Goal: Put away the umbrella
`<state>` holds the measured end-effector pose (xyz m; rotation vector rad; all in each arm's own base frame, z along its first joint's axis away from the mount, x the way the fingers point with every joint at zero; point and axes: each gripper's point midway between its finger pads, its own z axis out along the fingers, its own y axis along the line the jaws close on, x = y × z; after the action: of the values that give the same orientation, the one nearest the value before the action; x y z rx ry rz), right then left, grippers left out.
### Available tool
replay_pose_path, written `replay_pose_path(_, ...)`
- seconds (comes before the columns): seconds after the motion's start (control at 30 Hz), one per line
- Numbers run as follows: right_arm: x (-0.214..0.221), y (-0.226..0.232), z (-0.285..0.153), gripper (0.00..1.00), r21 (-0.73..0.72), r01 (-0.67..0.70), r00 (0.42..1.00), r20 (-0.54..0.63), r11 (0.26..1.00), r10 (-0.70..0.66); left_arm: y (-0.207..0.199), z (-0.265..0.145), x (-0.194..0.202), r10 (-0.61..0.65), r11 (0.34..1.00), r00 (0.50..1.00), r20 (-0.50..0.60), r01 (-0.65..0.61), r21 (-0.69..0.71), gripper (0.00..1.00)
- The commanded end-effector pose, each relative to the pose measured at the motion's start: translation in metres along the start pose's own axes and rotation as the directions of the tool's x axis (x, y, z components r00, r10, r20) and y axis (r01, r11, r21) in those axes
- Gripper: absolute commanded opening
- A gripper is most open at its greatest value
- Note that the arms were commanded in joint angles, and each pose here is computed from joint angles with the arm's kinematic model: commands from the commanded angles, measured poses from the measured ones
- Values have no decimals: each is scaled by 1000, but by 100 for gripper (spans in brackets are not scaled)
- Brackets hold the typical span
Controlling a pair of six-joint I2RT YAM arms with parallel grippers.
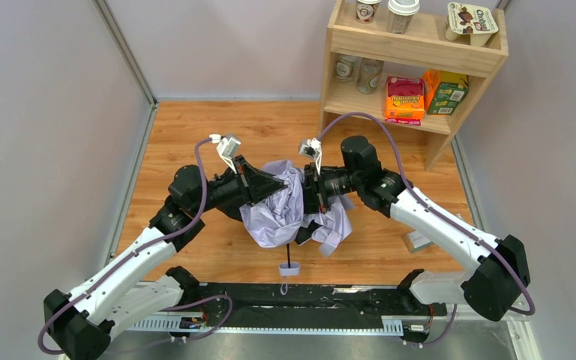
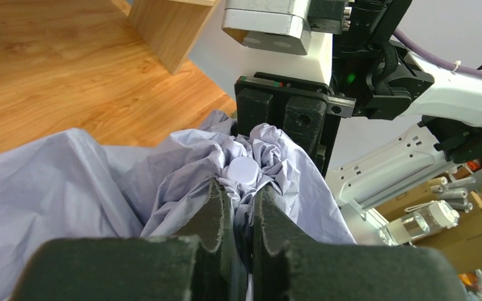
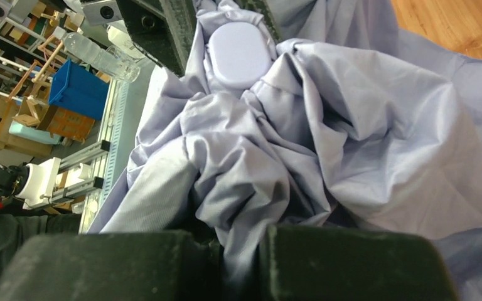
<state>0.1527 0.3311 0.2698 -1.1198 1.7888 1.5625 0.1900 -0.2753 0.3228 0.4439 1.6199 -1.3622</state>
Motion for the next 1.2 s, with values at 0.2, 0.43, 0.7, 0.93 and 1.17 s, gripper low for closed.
replay_pose_path(0.2,-31,36,4,27,-36,72,985,158,997,-65,-53,-11,-19,-20,972,993,114,-8,235,0)
replay_pose_path(0.43,-37,60,6,43,-156,126,976,199,980,-94,-82,-17,-20,-64,905,991,118,8,426,0)
replay_pose_path(0.7,-48,68,22,55,-228,148,969,226,962,-95,-99,-19,-16,-50,865,994,95,-4,502,0)
replay_pose_path(0.93,-55,78,24,12,-254,175,959,262,951,-107,-105,-18,-14,-80,837,993,91,17,547,0)
replay_pose_path(1.17,-43,49,10,0,-13,102,961,260,995,-95,-84,-11,-22,-31,951,999,35,18,310,54)
